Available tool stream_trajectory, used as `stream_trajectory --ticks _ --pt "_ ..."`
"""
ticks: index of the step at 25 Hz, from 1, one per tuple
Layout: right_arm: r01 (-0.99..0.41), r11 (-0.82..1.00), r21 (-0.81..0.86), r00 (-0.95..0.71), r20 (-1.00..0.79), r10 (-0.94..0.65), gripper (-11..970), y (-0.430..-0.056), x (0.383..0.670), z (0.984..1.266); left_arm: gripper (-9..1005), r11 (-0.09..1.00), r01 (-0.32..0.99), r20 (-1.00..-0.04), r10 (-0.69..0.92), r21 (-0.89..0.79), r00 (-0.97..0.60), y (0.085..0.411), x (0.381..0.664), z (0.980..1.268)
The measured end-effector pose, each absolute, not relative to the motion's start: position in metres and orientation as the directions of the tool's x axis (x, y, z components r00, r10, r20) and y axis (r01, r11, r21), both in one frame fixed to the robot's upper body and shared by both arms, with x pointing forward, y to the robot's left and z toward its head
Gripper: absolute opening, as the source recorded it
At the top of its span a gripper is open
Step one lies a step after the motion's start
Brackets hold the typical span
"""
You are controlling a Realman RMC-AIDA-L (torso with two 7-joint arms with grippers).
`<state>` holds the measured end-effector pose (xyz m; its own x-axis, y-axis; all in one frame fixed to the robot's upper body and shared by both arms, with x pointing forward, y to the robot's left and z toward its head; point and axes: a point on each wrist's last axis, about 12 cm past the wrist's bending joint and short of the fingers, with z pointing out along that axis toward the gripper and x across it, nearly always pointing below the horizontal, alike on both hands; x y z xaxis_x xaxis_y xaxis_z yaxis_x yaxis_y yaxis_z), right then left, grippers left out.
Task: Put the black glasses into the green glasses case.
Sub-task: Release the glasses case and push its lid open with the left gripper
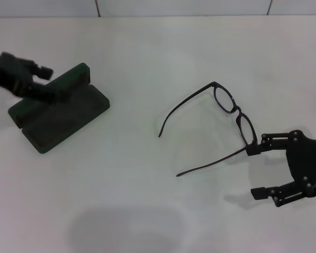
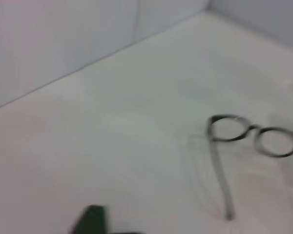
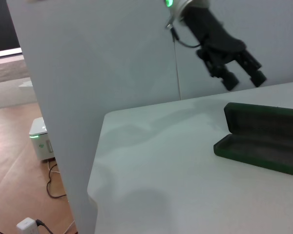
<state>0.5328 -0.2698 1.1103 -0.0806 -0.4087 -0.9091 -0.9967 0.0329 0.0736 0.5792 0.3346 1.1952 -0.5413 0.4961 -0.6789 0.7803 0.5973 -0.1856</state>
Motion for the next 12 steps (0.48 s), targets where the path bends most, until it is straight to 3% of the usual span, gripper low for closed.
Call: stream_trajectory --ticks 7,12 --pt "-0.998 0.017 0.067 -0.068 -0.909 -0.412 872 -0.265 0.535 1.112 844 0.686 0.727 -0.538 0.602 -0.028 -0.589 0.322 0.609 1.192" --pt "-0.997 0.025 0.077 -0.080 -0.907 -0.414 872 -0.269 0.532 1.109 840 0.689 0.724 -0.462 0.651 0.026 -0.602 0.305 0.622 1.178"
